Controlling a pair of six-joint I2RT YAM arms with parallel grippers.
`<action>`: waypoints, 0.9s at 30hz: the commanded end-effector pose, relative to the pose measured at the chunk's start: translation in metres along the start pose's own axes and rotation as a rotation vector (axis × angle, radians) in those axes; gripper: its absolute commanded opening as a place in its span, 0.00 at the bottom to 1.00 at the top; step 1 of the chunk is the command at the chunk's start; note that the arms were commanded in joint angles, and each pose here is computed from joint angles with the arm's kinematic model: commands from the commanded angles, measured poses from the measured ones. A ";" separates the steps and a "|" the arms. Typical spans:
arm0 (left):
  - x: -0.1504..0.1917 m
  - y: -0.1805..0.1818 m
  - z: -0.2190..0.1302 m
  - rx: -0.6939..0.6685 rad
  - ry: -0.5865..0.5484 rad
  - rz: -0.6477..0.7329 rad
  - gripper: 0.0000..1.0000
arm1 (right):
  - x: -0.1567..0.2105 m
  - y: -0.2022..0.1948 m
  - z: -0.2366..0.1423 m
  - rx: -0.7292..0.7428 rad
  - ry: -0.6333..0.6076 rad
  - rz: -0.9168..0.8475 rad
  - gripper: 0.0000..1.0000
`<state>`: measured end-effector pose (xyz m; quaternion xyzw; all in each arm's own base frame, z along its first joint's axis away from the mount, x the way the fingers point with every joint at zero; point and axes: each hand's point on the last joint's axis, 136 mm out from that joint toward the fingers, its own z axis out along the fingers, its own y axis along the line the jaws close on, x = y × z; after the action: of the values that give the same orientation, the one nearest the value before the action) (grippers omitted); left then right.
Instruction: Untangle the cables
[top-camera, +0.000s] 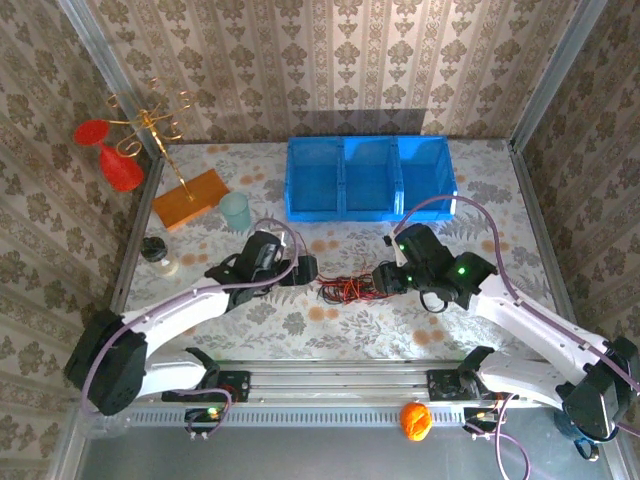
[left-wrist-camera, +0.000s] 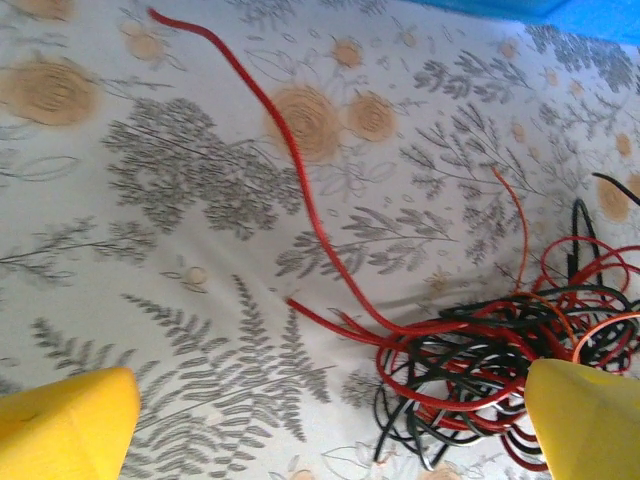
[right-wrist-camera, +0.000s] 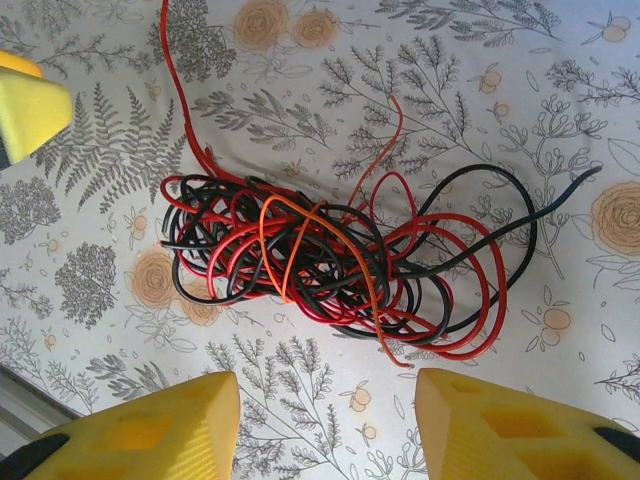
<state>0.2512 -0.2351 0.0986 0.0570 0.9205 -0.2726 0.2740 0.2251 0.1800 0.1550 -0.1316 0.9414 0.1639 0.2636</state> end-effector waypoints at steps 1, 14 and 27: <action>0.011 -0.012 0.008 0.064 0.096 -0.017 1.00 | 0.011 0.007 0.004 -0.053 0.023 -0.013 0.51; 0.022 -0.023 0.038 0.141 0.171 -0.104 0.82 | 0.008 -0.010 0.055 0.044 0.018 -0.003 0.39; 0.022 -0.027 0.041 0.166 0.173 -0.122 0.66 | 0.011 -0.018 0.074 0.081 0.033 -0.003 0.30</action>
<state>0.2407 -0.2744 0.0622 0.0477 0.9228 -0.3438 0.1672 0.2523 0.1938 0.0910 -0.1283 0.9504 0.1360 0.2487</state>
